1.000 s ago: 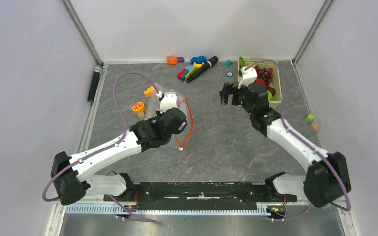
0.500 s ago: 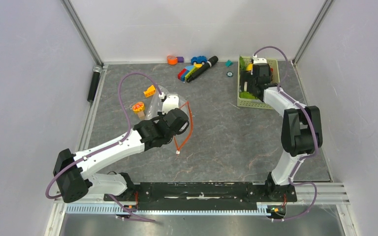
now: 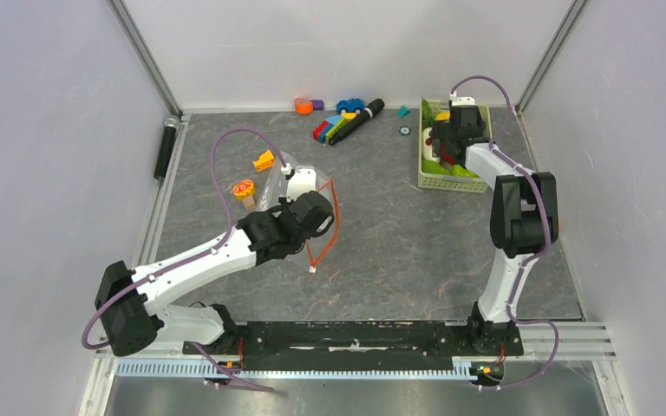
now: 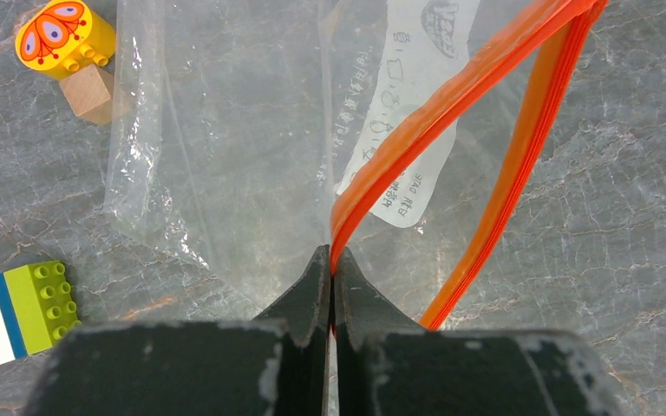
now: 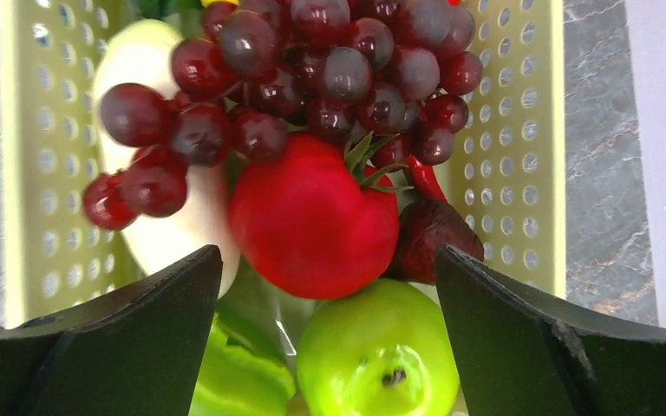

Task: Place the food in the zip-top bag and seal the zipper
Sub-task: Pick up the fake vegetable from the bin, then place the fake vegetable in the zipper food storage bag.

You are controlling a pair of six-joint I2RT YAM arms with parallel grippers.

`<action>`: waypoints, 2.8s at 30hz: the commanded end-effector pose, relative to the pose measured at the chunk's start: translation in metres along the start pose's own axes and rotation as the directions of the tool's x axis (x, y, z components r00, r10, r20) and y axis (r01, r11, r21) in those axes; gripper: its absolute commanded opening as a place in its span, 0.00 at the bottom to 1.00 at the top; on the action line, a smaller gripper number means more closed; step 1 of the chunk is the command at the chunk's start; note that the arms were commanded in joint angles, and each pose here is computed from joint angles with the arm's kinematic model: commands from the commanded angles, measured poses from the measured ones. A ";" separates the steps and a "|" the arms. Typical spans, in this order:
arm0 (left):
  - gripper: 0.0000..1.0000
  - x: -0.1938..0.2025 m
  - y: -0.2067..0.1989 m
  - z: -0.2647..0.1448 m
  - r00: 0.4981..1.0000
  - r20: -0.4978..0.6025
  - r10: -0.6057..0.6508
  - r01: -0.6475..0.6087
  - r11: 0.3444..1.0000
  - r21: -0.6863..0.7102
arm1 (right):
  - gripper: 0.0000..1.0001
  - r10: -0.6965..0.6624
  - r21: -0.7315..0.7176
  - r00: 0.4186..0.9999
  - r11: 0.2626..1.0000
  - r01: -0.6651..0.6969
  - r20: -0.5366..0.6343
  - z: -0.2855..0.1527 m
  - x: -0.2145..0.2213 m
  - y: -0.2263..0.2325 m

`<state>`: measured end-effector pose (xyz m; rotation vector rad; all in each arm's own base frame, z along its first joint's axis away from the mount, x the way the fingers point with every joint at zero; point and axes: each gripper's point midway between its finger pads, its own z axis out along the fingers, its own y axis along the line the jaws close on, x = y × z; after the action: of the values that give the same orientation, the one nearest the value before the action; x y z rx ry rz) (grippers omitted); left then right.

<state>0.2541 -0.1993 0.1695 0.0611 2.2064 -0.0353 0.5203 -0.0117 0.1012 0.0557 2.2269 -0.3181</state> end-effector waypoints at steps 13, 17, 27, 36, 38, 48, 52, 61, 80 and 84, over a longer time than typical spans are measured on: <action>0.02 0.001 -0.006 0.005 1.000 -0.010 -0.023 0.023 1.000 0.007 | 0.88 0.039 -0.097 0.999 0.995 -0.036 0.030 0.041 -0.009 0.022; 0.02 0.001 -0.007 0.005 1.000 -0.011 -0.021 0.021 1.000 0.007 | 0.73 0.036 -0.096 0.997 0.995 -0.030 0.061 0.032 -0.018 0.018; 0.02 0.003 -0.011 0.004 1.000 -0.018 -0.023 0.024 0.999 0.035 | 0.57 0.034 -0.043 0.985 0.999 -0.027 0.168 -0.028 -0.044 -0.011; 0.02 0.003 -0.014 0.005 1.000 -0.020 -0.023 0.024 0.999 0.043 | 0.56 0.089 -0.166 0.949 0.985 -0.039 0.302 -0.103 -0.054 -0.011; 0.02 0.004 -0.013 0.006 0.999 -0.021 -0.025 0.026 0.999 0.040 | 0.55 0.120 -0.235 0.939 0.971 -0.043 0.323 -0.121 -0.052 -0.002; 0.02 0.005 -0.013 0.006 0.999 -0.022 -0.031 0.032 0.999 0.038 | 0.51 0.224 -0.760 0.866 0.606 0.235 0.447 -0.263 -0.011 0.132; 0.02 0.005 -0.014 0.006 0.999 -0.026 -0.029 0.030 0.999 0.042 | 0.51 0.245 -0.865 0.839 0.274 0.421 0.486 -0.339 0.031 0.185; 0.02 0.007 -0.017 0.006 0.999 -0.036 -0.028 0.030 0.998 0.056 | 0.51 0.219 -0.733 0.742 -0.139 0.666 0.633 -0.418 0.113 0.235; 0.02 0.010 -0.063 -0.026 0.998 -0.057 -0.032 0.053 0.909 0.413 | 0.44 0.118 -0.832 0.893 0.433 0.348 0.435 -0.306 0.072 0.260; 0.02 0.009 -0.071 -0.033 0.998 -0.057 -0.028 0.052 0.882 0.468 | 0.48 0.092 -0.790 0.909 0.535 0.299 0.406 -0.289 0.070 0.252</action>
<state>0.2220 -0.2497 0.1634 0.2197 2.2682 -0.4632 0.2645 0.3103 0.1524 -0.7910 1.6979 0.8258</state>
